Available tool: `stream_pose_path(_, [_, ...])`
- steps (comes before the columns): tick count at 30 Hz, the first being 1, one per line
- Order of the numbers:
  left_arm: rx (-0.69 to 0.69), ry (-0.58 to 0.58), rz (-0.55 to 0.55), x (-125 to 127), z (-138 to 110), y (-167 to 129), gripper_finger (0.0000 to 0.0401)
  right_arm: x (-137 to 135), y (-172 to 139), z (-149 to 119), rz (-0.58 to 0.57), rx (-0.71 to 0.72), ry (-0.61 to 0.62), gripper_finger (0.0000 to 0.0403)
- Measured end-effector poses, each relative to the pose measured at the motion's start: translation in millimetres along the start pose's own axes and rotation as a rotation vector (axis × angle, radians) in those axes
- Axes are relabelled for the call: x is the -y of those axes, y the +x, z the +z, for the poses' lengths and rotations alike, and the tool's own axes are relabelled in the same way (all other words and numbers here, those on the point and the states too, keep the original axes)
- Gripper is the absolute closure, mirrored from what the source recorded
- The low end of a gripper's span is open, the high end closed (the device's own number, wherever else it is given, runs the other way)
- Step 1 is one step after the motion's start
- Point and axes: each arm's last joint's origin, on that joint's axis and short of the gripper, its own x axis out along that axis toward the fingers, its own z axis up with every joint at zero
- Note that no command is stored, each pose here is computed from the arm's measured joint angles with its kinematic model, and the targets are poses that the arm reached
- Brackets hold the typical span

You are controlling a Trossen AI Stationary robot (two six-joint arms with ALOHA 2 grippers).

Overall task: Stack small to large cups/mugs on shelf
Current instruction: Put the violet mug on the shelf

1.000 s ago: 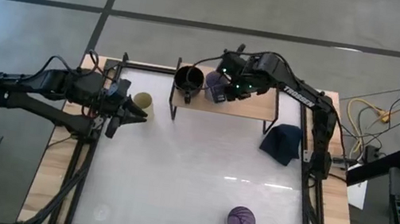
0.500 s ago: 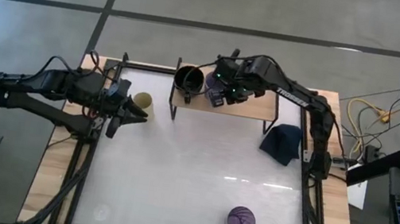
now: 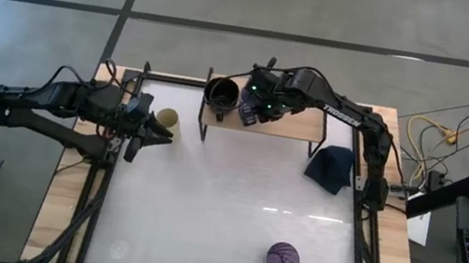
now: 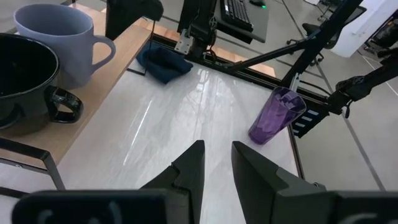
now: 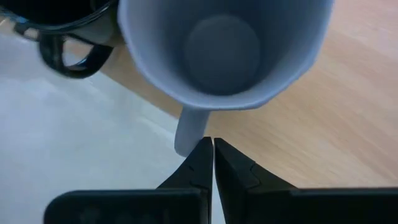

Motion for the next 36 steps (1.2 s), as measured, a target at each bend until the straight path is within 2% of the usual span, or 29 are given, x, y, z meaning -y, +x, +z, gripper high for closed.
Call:
stream_pose_path(16, [-0.001, 0.000, 0.001, 0, 0, 0, 0.0335, -8, -4, -7, 0.044, -0.010, -0.021, 0.0394])
stream_pose_path(27, [-0.004, -0.001, 0.009, 0, 1, 5, 0.0335, 13, -59, -17, 0.024, 0.157, 0.017, 0.0394])
stream_pose_path(33, [0.109, 0.077, 0.123, -5, 27, 33, 0.0335, 21, -71, -16, 0.004, 0.215, 0.051, 0.0394])
stream_pose_path(36, [0.110, 0.117, 0.209, -20, 47, 54, 0.0335, 21, -71, -17, 0.004, 0.215, 0.050, 0.0394])
